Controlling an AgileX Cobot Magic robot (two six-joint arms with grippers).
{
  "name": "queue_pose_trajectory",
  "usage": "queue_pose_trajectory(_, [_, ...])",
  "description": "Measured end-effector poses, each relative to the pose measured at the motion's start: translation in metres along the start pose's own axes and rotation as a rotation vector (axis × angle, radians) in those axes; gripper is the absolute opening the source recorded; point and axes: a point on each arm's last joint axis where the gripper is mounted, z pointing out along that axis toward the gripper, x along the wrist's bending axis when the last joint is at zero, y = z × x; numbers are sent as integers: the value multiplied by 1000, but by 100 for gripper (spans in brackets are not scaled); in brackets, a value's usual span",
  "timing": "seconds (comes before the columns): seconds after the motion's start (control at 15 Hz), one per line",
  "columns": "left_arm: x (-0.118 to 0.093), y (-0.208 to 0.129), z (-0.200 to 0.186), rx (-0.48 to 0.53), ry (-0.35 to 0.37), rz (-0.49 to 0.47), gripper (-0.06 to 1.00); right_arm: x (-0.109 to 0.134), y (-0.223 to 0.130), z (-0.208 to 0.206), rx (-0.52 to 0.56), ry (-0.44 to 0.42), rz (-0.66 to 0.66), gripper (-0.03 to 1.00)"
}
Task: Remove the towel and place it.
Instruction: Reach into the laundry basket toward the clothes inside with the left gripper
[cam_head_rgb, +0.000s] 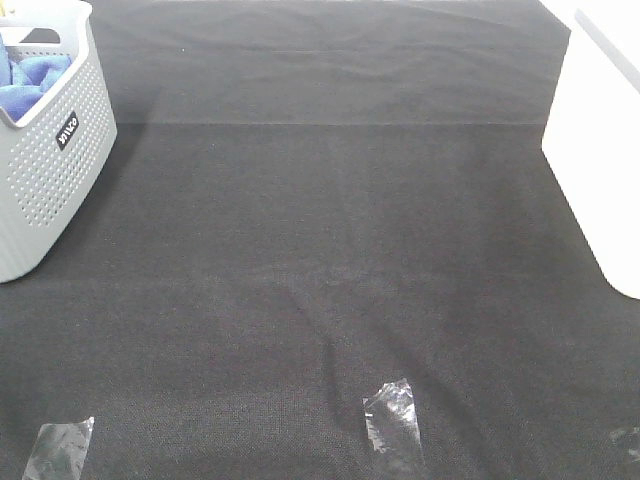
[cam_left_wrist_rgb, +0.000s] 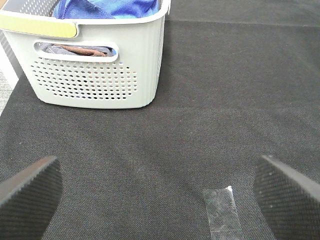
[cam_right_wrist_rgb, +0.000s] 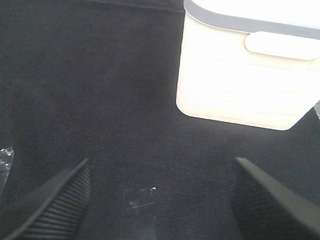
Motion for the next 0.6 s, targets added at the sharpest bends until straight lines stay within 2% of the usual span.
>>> queue_pose_trajectory(0.6, [0,0,0,0,0,0,99,0,0,0,0,0,0,76])
